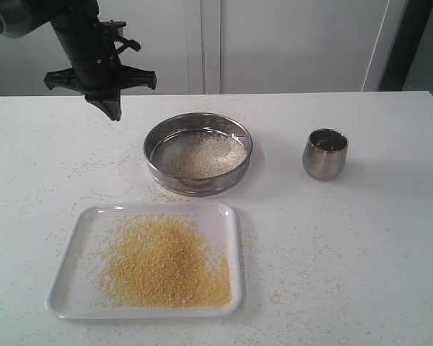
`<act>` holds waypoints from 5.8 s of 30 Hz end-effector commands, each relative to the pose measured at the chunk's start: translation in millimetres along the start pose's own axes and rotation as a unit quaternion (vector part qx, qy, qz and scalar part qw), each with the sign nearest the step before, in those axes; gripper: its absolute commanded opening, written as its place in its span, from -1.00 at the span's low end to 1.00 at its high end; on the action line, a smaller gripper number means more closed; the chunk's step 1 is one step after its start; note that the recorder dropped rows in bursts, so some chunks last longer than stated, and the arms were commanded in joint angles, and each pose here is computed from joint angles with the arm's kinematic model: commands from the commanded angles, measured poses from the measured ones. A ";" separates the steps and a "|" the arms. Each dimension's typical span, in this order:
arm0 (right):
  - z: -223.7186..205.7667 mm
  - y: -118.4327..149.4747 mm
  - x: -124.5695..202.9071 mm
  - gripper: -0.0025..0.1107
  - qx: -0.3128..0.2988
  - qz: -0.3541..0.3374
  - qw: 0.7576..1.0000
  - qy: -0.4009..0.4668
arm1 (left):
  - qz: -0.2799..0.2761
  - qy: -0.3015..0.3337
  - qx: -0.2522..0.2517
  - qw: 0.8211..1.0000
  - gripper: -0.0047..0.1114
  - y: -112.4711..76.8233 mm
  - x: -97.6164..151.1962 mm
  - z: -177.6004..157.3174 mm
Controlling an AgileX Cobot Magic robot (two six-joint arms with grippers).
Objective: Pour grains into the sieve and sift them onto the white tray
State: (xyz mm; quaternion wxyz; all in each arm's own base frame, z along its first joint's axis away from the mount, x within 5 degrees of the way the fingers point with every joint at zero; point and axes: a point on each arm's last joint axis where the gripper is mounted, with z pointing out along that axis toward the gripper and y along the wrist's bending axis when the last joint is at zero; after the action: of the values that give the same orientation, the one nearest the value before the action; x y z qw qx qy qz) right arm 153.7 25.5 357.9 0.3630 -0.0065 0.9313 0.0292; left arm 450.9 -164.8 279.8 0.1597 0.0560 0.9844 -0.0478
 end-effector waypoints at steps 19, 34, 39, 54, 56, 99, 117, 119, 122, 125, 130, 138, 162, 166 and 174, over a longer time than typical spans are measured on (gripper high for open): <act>-0.9 -1.1 -0.2 -0.96 0.001 0.011 1.000 -0.008 | -0.006 0.005 -0.032 0.999 -0.92 40.9 0.7 -36.6; -0.9 -1.1 -0.2 -0.96 0.001 0.011 1.000 -0.008 | 0.000 0.024 -0.001 1.000 -0.92 50.8 14.4 -48.9; -0.9 -1.1 -0.2 -0.96 0.001 0.011 1.000 -0.008 | -0.015 0.066 -0.011 0.998 -0.92 65.6 37.3 -45.8; -0.9 -1.1 -0.2 -0.96 0.001 0.011 1.000 -0.008 | -0.015 0.025 0.019 0.999 -0.92 88.5 93.3 -89.5; -0.9 -1.1 -0.2 -0.96 0.001 0.011 1.000 -0.008 | -0.012 0.017 0.030 0.999 -0.92 90.4 100.5 -93.2; -0.9 -1.1 -0.2 -0.96 0.001 0.011 1.000 -0.008 | -0.021 -0.162 0.055 0.985 -0.92 93.9 286.8 -191.2; -0.9 -1.1 -0.2 -0.96 0.001 0.011 1.000 -0.008 | -0.004 -0.214 0.050 0.975 -0.92 91.0 314.2 -201.6; -0.9 -1.1 -0.2 -0.96 0.001 0.011 1.000 -0.008 | -0.002 -0.231 0.049 0.972 -0.92 90.0 327.2 -202.5; -0.9 -1.1 -0.2 -0.96 0.001 0.011 1.000 -0.008 | 0.001 -0.249 0.048 0.967 -0.92 89.0 346.9 -199.3; -0.9 -1.1 -0.2 -0.96 0.001 0.011 1.000 -0.008 | 0.004 -0.264 0.047 0.963 -0.92 88.3 364.6 -194.1; -0.9 -1.1 -0.2 -0.96 0.001 0.011 1.000 -0.008 | 0.007 -0.298 0.044 0.953 -0.92 87.5 385.1 -189.7; -0.9 -1.1 -0.2 -0.96 0.001 0.011 1.000 -0.008 | 0.013 -0.344 0.042 0.938 -0.92 85.6 403.1 -195.4; -0.9 -1.1 -0.2 -0.96 0.001 0.011 1.000 -0.008 | 0.025 -0.353 0.023 0.935 -0.92 89.1 406.6 -183.3; -0.9 -1.1 -0.2 -0.96 0.001 0.011 1.000 -0.008 | 0.025 -0.353 0.023 0.935 -0.92 89.1 406.6 -183.3; -0.9 -0.9 -0.2 -0.96 0.000 0.011 1.000 -0.008 | 0.027 -0.359 0.016 0.933 -0.92 90.3 411.9 -179.4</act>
State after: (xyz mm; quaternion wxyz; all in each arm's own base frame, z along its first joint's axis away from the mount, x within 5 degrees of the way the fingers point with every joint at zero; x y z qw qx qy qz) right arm 153.7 25.5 357.9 0.3627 0.0016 0.9313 0.0324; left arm 21.9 -17.2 315.5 0.5002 0.0628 0.8597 -0.0819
